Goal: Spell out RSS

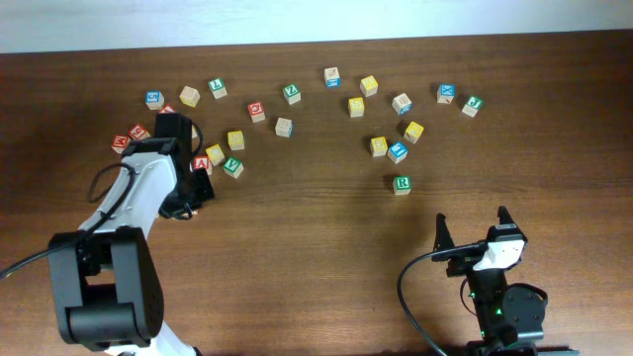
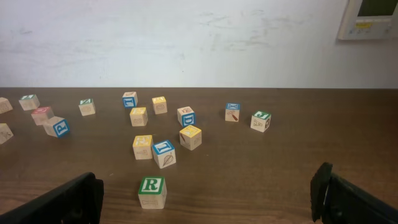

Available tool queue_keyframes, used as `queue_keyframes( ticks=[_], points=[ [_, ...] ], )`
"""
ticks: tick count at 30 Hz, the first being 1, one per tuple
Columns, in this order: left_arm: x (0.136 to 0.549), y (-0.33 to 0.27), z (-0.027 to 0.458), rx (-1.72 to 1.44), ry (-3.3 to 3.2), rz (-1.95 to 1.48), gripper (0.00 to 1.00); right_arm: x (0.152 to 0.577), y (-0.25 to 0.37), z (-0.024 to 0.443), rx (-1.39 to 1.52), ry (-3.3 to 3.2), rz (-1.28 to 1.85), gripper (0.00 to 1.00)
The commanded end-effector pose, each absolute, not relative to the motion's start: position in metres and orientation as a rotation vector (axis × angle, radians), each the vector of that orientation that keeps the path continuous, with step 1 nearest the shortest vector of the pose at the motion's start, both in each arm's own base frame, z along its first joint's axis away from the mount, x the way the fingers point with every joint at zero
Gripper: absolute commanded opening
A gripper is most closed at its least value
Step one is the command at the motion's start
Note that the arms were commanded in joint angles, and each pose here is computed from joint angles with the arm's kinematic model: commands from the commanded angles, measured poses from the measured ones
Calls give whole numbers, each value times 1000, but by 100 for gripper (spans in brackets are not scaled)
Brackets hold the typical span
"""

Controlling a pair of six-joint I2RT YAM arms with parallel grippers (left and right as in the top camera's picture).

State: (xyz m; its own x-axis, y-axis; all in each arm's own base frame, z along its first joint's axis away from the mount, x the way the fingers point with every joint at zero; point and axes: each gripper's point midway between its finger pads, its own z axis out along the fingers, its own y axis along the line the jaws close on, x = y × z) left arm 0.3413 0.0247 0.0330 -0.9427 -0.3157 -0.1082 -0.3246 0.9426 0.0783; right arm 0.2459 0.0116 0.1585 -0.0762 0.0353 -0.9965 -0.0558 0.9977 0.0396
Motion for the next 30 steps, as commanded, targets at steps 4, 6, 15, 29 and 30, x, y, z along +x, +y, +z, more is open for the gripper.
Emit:
queue_keyframes(
  ticks=[4, 6, 15, 29, 30],
  points=[
    [335, 23, 18, -434, 3027, 134, 0, 246, 9, 156, -8, 1650, 63, 98],
    [336, 22, 17, -423, 3023, 129, 0, 246, 9, 156, -8, 1650, 63, 98],
    [339, 7, 17, -343, 3035, 7, 0, 246, 9, 156, -8, 1650, 63, 99],
    [330, -6, 8, -285, 3062, 9, 0, 246, 9, 156, -8, 1650, 63, 98],
    [330, -6, 8, -285, 3062, 9, 0, 246, 9, 156, -8, 1650, 63, 98]
  ],
)
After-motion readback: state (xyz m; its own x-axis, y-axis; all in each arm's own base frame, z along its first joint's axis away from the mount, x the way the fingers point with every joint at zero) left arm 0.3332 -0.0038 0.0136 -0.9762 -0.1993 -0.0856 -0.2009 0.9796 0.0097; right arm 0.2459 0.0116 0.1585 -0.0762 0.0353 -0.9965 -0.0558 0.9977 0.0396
